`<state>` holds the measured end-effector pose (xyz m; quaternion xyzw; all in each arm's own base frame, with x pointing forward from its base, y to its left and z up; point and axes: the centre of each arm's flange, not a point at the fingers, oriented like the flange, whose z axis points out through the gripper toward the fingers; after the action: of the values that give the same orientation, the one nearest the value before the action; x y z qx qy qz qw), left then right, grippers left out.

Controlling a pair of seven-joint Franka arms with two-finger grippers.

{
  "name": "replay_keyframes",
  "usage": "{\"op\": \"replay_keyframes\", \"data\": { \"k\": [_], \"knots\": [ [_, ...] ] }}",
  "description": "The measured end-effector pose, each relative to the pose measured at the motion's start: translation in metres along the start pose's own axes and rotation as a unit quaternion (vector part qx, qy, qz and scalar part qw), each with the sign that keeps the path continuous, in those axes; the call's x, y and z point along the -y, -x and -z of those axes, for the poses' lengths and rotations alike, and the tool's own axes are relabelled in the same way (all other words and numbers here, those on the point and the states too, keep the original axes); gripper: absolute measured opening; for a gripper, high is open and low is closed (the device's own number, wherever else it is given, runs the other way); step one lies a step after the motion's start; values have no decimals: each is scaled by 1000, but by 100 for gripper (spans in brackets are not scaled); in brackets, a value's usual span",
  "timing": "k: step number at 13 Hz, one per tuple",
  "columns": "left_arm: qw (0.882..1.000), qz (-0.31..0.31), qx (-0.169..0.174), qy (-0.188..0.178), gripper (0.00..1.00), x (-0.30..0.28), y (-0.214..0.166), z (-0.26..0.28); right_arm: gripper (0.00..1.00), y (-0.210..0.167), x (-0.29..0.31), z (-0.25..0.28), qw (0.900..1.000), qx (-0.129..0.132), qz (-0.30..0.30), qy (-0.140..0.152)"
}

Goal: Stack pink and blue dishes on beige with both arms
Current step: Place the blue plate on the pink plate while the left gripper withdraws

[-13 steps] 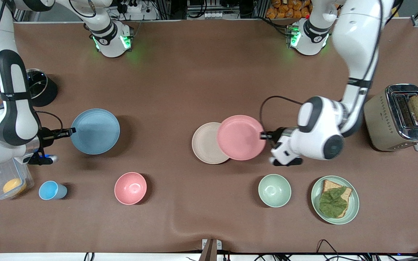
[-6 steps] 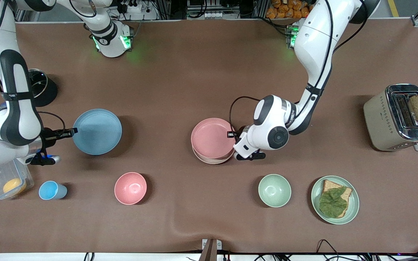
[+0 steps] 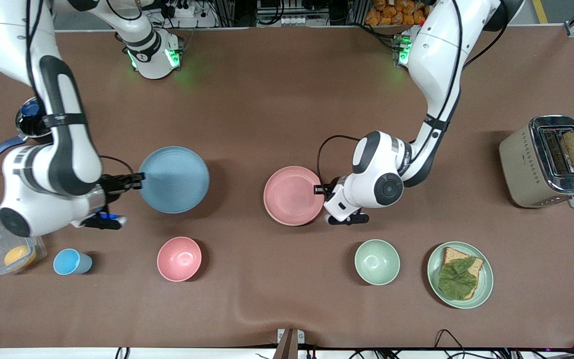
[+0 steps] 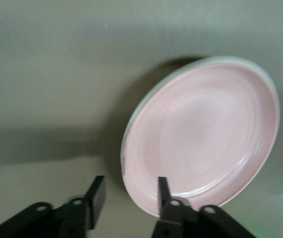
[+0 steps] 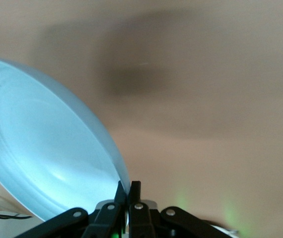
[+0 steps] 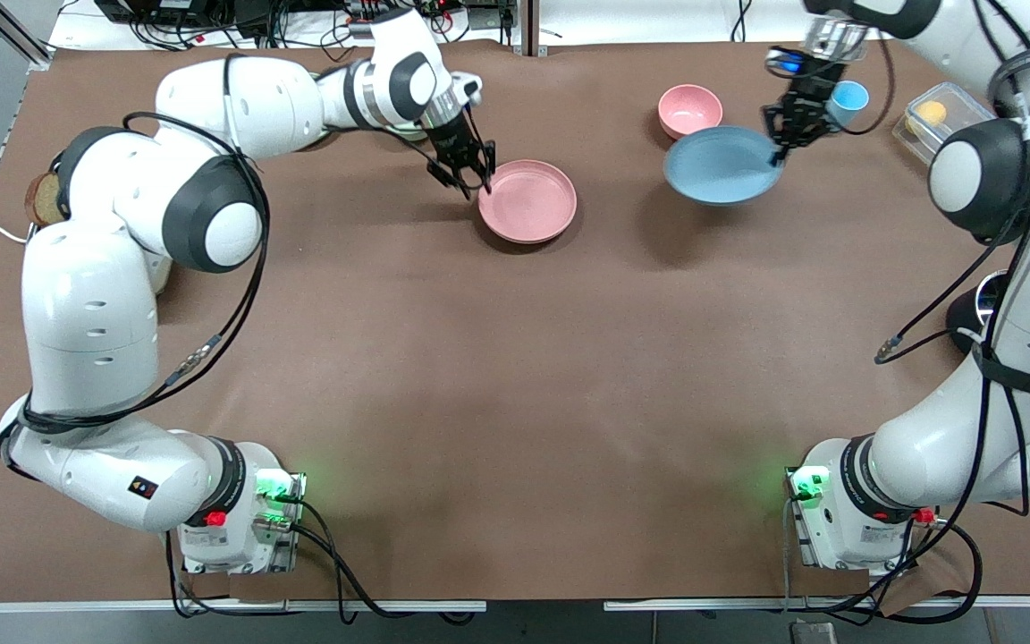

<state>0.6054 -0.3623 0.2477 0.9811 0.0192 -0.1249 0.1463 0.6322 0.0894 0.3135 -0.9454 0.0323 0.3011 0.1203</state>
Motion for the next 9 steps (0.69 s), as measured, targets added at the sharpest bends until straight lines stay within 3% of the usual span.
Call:
{"op": "replay_keyframes", "data": {
  "k": [1,4,6,9],
  "knots": [
    [1000,-9,-24,-14,66,7,-6,28,4,1,29,-10,1000,2,-3,-3],
    [994,-41,-67,-72,96,48,-13,115,4,1,126,-48,999,-29,-24,-18],
    [987,-75,-80,-116,100,79,-17,151,4,4,195,-93,998,-49,-36,-14],
    [982,-97,-81,-140,100,133,-26,189,4,7,264,-161,996,-68,-45,-18]
  ]
}}
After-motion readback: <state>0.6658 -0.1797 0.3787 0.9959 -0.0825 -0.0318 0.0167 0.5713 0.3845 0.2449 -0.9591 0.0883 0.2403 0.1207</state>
